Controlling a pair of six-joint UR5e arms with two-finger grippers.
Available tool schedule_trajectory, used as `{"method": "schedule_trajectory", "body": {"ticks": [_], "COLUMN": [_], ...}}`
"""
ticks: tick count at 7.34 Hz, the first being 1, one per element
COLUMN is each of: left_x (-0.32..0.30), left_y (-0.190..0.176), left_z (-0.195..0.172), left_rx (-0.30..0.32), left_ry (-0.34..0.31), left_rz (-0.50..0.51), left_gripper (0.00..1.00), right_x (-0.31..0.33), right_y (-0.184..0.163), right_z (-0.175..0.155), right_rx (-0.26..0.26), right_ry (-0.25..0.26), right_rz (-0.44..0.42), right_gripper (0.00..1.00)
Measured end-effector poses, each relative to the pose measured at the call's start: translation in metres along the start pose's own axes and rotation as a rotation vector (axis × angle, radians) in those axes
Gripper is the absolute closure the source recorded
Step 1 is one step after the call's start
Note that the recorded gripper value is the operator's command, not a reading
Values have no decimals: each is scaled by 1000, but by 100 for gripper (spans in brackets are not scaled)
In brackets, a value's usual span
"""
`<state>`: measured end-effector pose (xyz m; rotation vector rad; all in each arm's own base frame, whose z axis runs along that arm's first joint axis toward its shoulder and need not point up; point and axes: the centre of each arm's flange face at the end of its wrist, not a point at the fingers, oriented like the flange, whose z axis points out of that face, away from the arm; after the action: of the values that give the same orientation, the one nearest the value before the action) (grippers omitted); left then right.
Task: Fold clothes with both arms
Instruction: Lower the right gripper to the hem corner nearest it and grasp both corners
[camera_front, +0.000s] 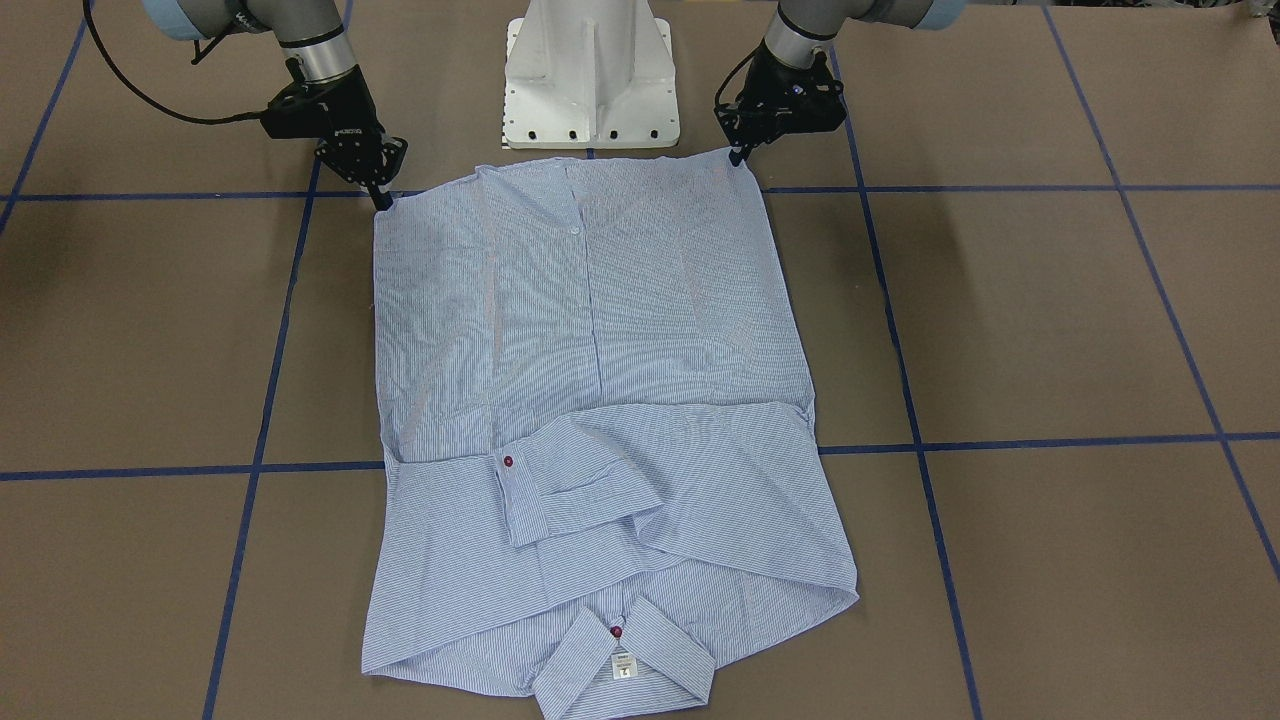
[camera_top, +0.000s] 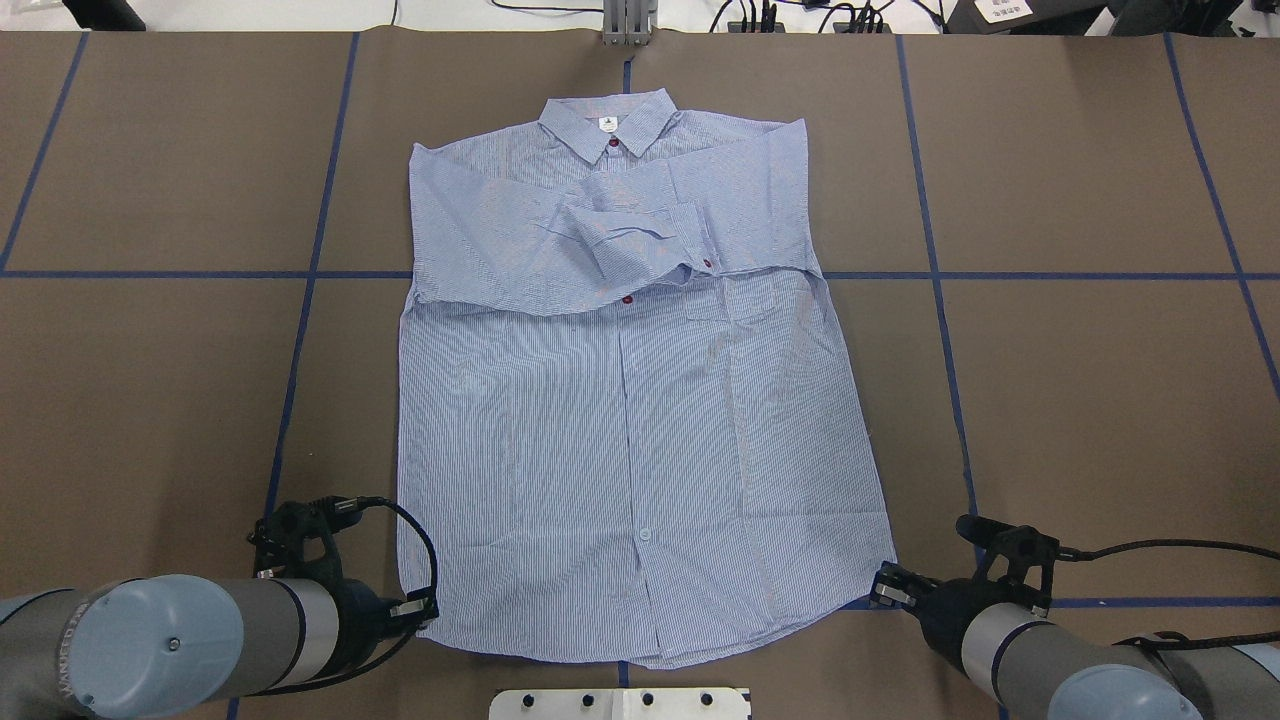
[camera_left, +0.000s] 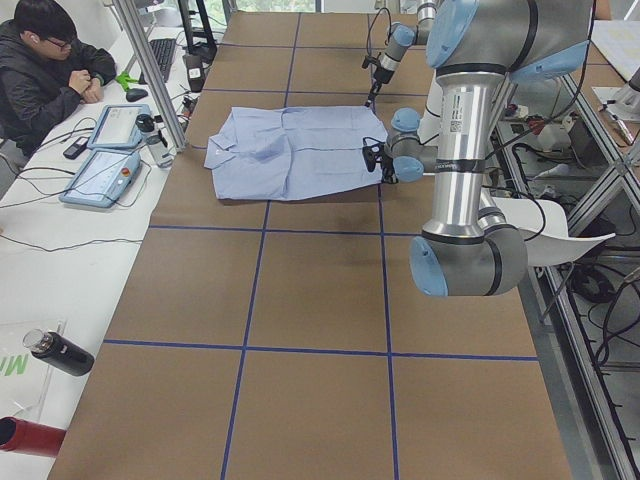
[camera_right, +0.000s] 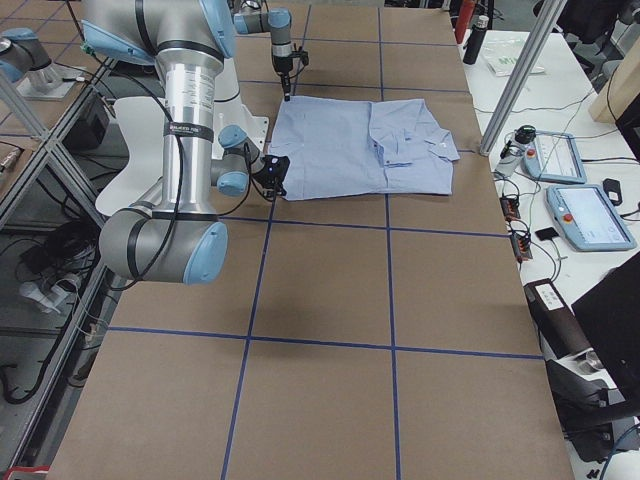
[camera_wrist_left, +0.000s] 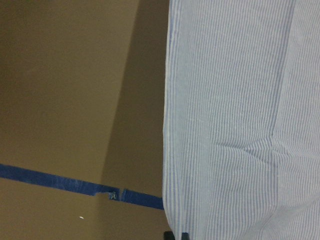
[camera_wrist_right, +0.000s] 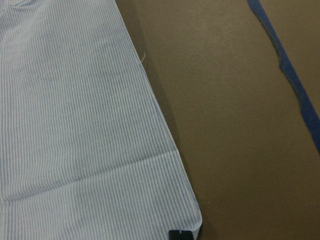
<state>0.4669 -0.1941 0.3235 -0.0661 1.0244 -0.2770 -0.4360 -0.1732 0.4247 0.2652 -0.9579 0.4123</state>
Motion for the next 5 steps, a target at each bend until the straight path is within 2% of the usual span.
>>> {"method": "schedule_trajectory", "body": {"ticks": [2, 3, 4, 5], "left_x": [3, 8, 15, 23], "left_y": [1, 2, 4, 10], "left_z": [-6, -18, -39, -70], "left_rx": [-6, -14, -38, -96], "left_ry": [12, 34, 68, 105], "left_rz": [2, 8, 30, 59], "left_gripper": [100, 100, 100, 100], "right_x": [-9, -21, -30, -34], "right_y": [-6, -16, -32, -54], "right_z": [-15, -40, -72, -110], "right_rx": [-8, -37, -91, -176], "right_ry": [-22, -46, -56, -61], "right_rz": [11, 28, 51, 82], "right_gripper": [100, 100, 100, 100]}}
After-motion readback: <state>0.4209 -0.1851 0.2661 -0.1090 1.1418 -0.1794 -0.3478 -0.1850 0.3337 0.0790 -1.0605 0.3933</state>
